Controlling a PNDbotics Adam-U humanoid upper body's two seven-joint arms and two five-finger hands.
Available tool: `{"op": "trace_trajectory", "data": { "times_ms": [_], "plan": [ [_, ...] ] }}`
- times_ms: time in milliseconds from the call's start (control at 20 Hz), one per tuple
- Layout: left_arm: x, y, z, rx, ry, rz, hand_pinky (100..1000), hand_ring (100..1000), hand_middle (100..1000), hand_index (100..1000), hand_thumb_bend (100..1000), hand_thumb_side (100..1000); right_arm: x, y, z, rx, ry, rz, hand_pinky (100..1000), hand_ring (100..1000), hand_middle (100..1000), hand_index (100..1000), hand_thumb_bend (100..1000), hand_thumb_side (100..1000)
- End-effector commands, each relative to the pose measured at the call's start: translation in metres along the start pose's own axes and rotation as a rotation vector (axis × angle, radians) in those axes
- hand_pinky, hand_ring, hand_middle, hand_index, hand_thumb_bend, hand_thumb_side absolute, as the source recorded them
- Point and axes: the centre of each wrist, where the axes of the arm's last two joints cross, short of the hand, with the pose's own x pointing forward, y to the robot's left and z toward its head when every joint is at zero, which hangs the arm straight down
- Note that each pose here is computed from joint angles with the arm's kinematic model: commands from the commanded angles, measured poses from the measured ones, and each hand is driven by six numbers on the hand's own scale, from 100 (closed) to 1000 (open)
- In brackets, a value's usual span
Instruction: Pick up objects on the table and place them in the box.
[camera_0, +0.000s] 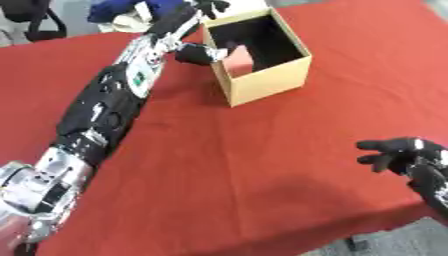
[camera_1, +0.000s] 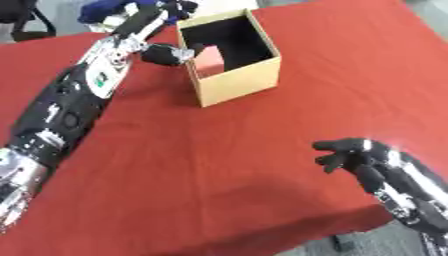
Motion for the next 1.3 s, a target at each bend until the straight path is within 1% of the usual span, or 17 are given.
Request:
{"op": "trace_trajectory", "data": {
  "times_ms": [50, 150, 300, 350, 500, 550, 600, 650, 700, 750, 800, 850, 950, 1050, 1150, 1300],
  "plan": [
    [0.004, 0.016, -0.003, 0.037, -0.037, -0.004, 1000, 780, 798, 905, 358, 521, 0.006, -0.003, -0.001, 0.008, -0.013, 0.016, 848, 917, 580, 825, 100, 553],
    [0.007, 0.018, -0.001, 0.046, -0.064, 0.017, 1000, 775, 791, 902, 341, 508, 0.005, -0.003, 0.0, 0.002, -0.01, 0.014, 848, 917, 580, 825, 100, 553],
    [0.014, 0.027, 0.01, 0.064, -0.13, 0.062, 1000, 769, 779, 893, 319, 497, 0.005, -0.004, 0.003, -0.017, -0.005, 0.015, 848, 917, 580, 825, 100, 552],
    [0.018, 0.031, 0.015, 0.072, -0.164, 0.085, 1000, 762, 767, 883, 304, 480, 0.005, -0.004, 0.005, -0.023, -0.003, 0.016, 848, 917, 580, 825, 100, 551],
    [0.033, 0.047, 0.038, 0.103, -0.245, 0.182, 1000, 753, 755, 873, 268, 481, 0.006, -0.006, 0.008, -0.048, 0.0, 0.02, 847, 916, 581, 825, 100, 551],
    [0.039, 0.052, 0.046, 0.112, -0.265, 0.225, 1000, 741, 739, 861, 175, 529, 0.006, -0.007, 0.009, -0.055, 0.001, 0.022, 847, 916, 581, 825, 100, 550],
    [0.044, 0.055, 0.053, 0.115, -0.285, 0.278, 1000, 740, 737, 859, 160, 538, 0.007, -0.007, 0.01, -0.06, 0.002, 0.023, 847, 916, 581, 825, 100, 550],
    [0.051, 0.057, 0.062, 0.113, -0.315, 0.348, 1000, 732, 726, 853, 100, 591, 0.007, -0.007, 0.012, -0.066, 0.004, 0.024, 847, 916, 581, 825, 100, 549],
    [0.056, 0.06, 0.071, 0.109, -0.342, 0.41, 1000, 730, 724, 852, 100, 592, 0.007, -0.008, 0.013, -0.071, 0.005, 0.025, 847, 916, 581, 825, 100, 549],
    [0.061, 0.061, 0.08, 0.107, -0.363, 0.474, 1000, 710, 701, 842, 100, 636, 0.007, -0.008, 0.014, -0.078, 0.008, 0.026, 847, 916, 581, 825, 100, 549],
    [0.064, 0.061, 0.089, 0.097, -0.374, 0.53, 1000, 710, 700, 842, 100, 645, 0.007, -0.009, 0.015, -0.084, 0.01, 0.027, 847, 916, 581, 825, 100, 549],
    [0.066, 0.059, 0.097, 0.08, -0.377, 0.576, 1000, 708, 699, 841, 100, 685, 0.007, -0.009, 0.016, -0.089, 0.011, 0.027, 847, 916, 581, 825, 100, 550],
    [0.07, 0.055, 0.112, 0.051, -0.38, 0.643, 1000, 705, 697, 840, 100, 710, 0.007, -0.009, 0.017, -0.097, 0.014, 0.028, 847, 916, 581, 825, 100, 550],
    [0.073, 0.051, 0.127, 0.055, -0.371, 0.697, 1000, 697, 689, 837, 100, 727, 0.007, -0.009, 0.018, -0.101, 0.016, 0.031, 847, 916, 580, 826, 100, 550],
    [0.074, 0.047, 0.14, 0.077, -0.341, 0.741, 1000, 689, 680, 831, 100, 747, 0.007, -0.009, 0.02, -0.108, 0.019, 0.033, 847, 917, 580, 826, 100, 550],
    [0.072, 0.039, 0.156, 0.117, -0.268, 0.79, 1000, 678, 667, 827, 100, 776, 0.007, -0.01, 0.022, -0.117, 0.024, 0.038, 848, 917, 580, 826, 100, 550]
  ]
}}
